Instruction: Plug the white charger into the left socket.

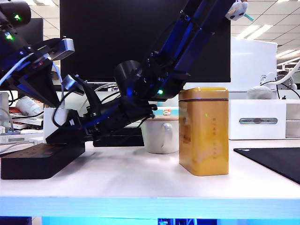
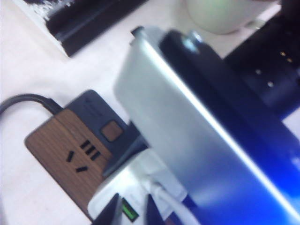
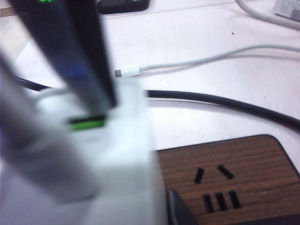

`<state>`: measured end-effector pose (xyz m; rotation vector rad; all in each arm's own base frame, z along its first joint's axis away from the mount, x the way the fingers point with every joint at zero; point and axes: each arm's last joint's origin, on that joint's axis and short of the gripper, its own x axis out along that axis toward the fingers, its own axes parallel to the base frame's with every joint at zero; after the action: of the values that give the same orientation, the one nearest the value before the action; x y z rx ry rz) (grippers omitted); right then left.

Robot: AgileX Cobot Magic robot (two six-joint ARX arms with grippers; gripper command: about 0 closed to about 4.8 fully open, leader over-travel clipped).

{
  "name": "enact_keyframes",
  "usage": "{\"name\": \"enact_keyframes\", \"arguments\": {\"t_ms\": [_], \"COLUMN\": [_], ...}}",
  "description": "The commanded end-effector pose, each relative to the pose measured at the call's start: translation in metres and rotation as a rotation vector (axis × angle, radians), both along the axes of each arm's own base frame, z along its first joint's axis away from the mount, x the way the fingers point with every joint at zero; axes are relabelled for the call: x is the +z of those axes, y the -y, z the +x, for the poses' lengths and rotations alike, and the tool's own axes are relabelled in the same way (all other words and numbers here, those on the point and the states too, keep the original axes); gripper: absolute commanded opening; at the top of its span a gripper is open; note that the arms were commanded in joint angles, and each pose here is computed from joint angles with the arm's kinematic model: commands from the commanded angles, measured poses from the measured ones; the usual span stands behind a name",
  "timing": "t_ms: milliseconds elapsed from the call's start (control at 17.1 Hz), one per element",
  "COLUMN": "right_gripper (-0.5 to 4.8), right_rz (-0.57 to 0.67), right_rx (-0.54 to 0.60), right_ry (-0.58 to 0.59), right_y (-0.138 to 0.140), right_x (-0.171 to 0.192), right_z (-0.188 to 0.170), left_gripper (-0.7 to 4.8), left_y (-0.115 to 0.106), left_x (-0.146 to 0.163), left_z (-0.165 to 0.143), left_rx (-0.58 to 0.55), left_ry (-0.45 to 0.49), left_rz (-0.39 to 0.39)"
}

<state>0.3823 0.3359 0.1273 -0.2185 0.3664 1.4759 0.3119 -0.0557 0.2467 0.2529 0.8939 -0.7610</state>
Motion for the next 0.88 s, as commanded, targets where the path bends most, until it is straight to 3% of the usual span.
{"name": "enact_keyframes", "arguments": {"t_ms": [58,526,701,876], "right_gripper": [2.75,2.74,2.22,2.2], "right_rz": [-0.04,0.01,0.027,0.037], "right_rx": [-0.029,-0.042,-0.03,-0.016], "right_ry": [-0.042,-0.018,-0.016,-0.021], "right_y": [0.004,0.011,0.014,0.019], "right_x": [-0.002,0.034,0.05,0.065], "right_z": [-0.001,0.003,0.0,-0.002], "left_gripper": [0.8,0.8,0.8,0.8], "left_y": [0.0,-0.002,-0.003,-0.003], "left_x": [-0.015,-0.015,-0.016,-0.016], "left_z": [-0.006,-0.005,-0.005,-0.005], "left_rx": [0.01,0.049,0.069,0.073], "left_ry": [-0.114,-0.111,-0.114,-0.116], "left_rz": [0.044,0.094,0.117,0.114]}}
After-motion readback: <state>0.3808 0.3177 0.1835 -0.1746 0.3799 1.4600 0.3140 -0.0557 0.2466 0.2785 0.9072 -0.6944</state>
